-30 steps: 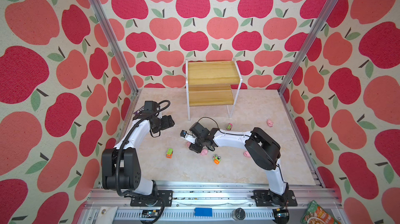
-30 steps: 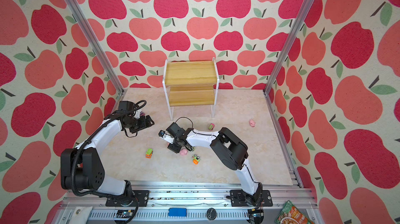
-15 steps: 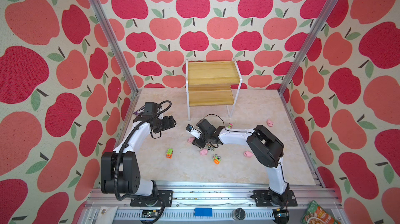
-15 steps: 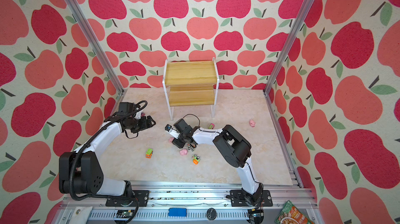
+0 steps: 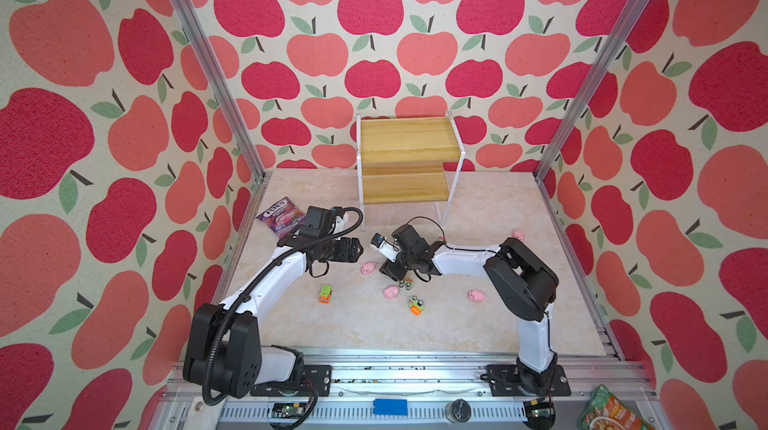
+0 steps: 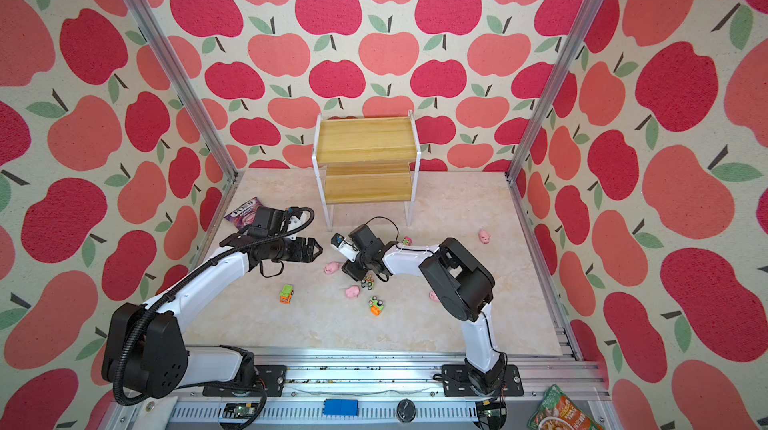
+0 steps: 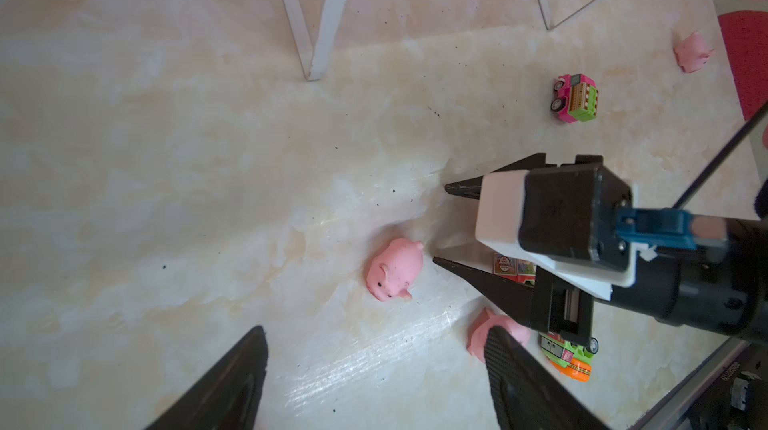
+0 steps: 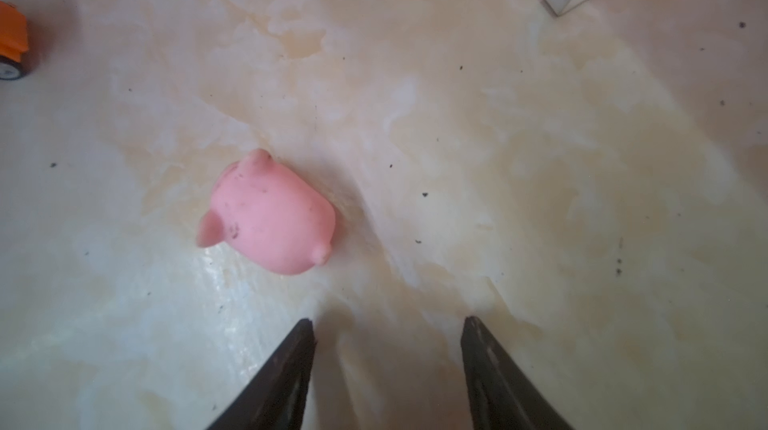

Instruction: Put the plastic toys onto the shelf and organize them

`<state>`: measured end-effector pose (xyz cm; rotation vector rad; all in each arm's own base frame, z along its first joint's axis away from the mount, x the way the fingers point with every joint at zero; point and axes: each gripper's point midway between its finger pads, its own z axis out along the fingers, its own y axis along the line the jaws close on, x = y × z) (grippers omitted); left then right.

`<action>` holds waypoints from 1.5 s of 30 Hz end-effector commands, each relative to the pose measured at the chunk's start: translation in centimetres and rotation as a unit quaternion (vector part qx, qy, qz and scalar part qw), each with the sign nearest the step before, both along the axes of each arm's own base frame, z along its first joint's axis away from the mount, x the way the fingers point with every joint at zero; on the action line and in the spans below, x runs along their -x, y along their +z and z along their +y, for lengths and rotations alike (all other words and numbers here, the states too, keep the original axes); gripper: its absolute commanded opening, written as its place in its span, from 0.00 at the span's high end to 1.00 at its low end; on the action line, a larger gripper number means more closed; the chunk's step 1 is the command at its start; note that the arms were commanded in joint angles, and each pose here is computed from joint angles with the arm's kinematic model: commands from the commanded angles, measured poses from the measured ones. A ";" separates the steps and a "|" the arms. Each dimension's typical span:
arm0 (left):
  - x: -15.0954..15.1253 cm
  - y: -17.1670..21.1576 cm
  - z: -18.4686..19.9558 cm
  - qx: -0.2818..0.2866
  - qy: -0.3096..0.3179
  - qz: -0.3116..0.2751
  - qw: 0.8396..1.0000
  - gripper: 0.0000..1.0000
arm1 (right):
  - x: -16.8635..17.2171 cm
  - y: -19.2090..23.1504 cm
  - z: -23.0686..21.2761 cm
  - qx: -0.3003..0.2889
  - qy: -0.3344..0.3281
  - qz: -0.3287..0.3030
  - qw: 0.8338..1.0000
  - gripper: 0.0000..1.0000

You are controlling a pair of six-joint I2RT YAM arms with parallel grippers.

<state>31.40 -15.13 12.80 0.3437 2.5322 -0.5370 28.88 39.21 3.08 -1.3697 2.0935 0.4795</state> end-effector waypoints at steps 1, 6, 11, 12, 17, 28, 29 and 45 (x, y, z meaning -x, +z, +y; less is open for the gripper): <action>0.3 0.4 -1.3 -0.016 -0.037 -0.042 0.998 0.18 | -0.9 3.9 -0.9 -0.054 -0.027 -0.024 0.998 0.39; 0.7 0.4 -1.8 0.004 -0.041 -0.066 0.997 0.23 | -1.4 7.5 -4.1 -0.105 -0.074 -0.051 0.990 0.39; 0.6 -0.8 -2.7 0.013 -0.116 -0.134 0.984 0.23 | 0.3 12.0 -6.8 -0.151 -0.090 -0.086 0.981 0.38; 0.1 -0.7 -2.4 0.027 -0.115 -0.136 0.984 0.23 | 0.7 12.9 -7.4 -0.161 -0.092 -0.092 0.978 0.39; -0.5 0.6 -1.8 0.081 -0.126 -0.173 0.974 0.22 | 2.6 15.6 -9.8 -0.196 -0.098 -0.126 0.968 0.39; 2.7 -3.1 -2.3 -0.020 -0.214 -0.088 0.973 0.23 | 4.4 18.2 -12.3 -0.220 -0.098 -0.172 0.955 0.39; 3.1 -3.5 -2.0 -0.033 -0.221 -0.078 0.972 0.23 | 4.5 18.3 -12.4 -0.220 -0.097 -0.175 0.955 0.39; 2.5 -7.7 -2.3 -0.088 -0.267 -0.032 0.959 0.31 | 4.3 17.8 -12.7 -0.212 -0.096 -0.192 0.953 0.39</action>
